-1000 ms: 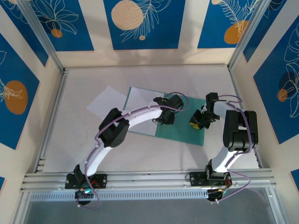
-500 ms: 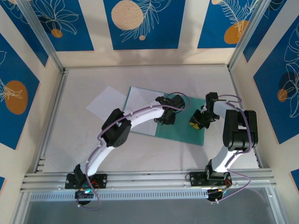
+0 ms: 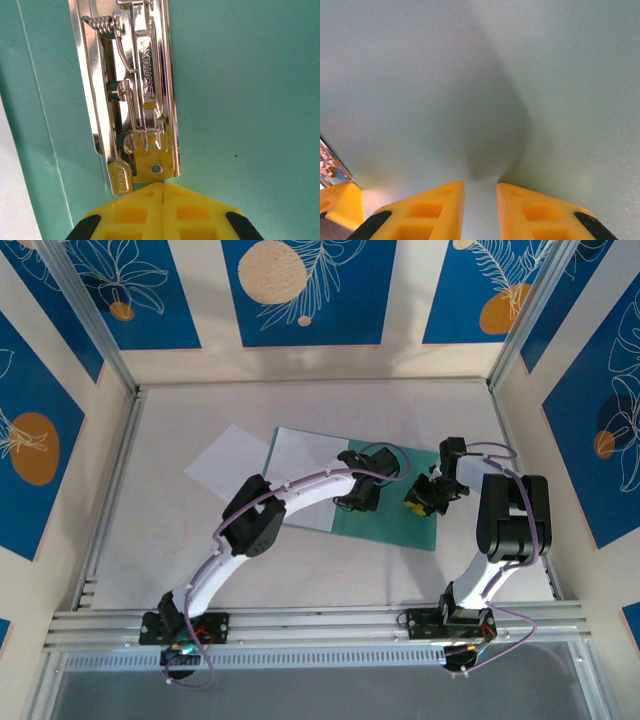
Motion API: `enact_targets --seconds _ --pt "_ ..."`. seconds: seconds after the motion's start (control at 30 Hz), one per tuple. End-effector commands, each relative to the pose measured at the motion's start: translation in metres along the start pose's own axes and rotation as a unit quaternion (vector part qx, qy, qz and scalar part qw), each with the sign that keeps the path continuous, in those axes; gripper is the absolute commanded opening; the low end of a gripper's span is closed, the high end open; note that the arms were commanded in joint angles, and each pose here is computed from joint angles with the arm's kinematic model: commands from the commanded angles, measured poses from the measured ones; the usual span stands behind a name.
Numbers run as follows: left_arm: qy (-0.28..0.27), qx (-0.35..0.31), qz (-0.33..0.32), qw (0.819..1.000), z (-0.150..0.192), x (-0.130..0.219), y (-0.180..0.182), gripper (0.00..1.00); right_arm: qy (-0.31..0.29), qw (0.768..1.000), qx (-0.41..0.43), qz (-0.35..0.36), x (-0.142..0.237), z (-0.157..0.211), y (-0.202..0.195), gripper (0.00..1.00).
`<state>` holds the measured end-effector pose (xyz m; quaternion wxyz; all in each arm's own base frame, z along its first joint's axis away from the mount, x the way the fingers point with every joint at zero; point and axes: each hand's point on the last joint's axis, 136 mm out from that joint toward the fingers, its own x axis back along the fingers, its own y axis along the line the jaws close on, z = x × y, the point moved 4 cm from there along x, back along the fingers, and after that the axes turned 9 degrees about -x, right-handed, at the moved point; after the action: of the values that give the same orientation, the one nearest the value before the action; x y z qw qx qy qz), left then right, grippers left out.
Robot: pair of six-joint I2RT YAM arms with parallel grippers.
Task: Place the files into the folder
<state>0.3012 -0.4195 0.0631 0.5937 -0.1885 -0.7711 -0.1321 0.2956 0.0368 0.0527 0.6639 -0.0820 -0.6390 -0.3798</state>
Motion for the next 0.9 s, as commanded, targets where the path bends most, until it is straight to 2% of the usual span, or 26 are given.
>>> enact_targets --seconds 0.0,0.1,0.33,0.47,0.73,0.87 --pt "0.040 -0.003 0.007 0.999 0.019 -0.018 -0.008 0.06 0.017 1.000 0.008 0.006 -0.010 0.003 -0.001 0.27" --pt "0.018 -0.004 0.017 1.000 0.010 0.000 -0.010 0.10 0.016 1.000 0.009 0.006 -0.010 0.003 0.000 0.26" --pt "-0.059 0.002 0.041 0.997 -0.015 0.059 0.006 0.30 0.009 1.000 0.013 0.015 -0.009 0.001 -0.001 0.27" --pt "-0.086 0.009 0.047 0.995 -0.023 0.080 0.024 0.32 0.008 1.000 0.012 0.020 -0.010 -0.001 -0.002 0.26" --pt "-0.084 0.007 0.018 0.996 -0.029 0.061 0.036 0.29 0.003 0.999 0.030 0.017 -0.011 -0.003 0.010 0.26" --pt "-0.083 0.005 -0.033 0.996 -0.027 0.049 0.041 0.25 0.015 0.999 0.041 0.013 -0.016 0.001 0.019 0.26"
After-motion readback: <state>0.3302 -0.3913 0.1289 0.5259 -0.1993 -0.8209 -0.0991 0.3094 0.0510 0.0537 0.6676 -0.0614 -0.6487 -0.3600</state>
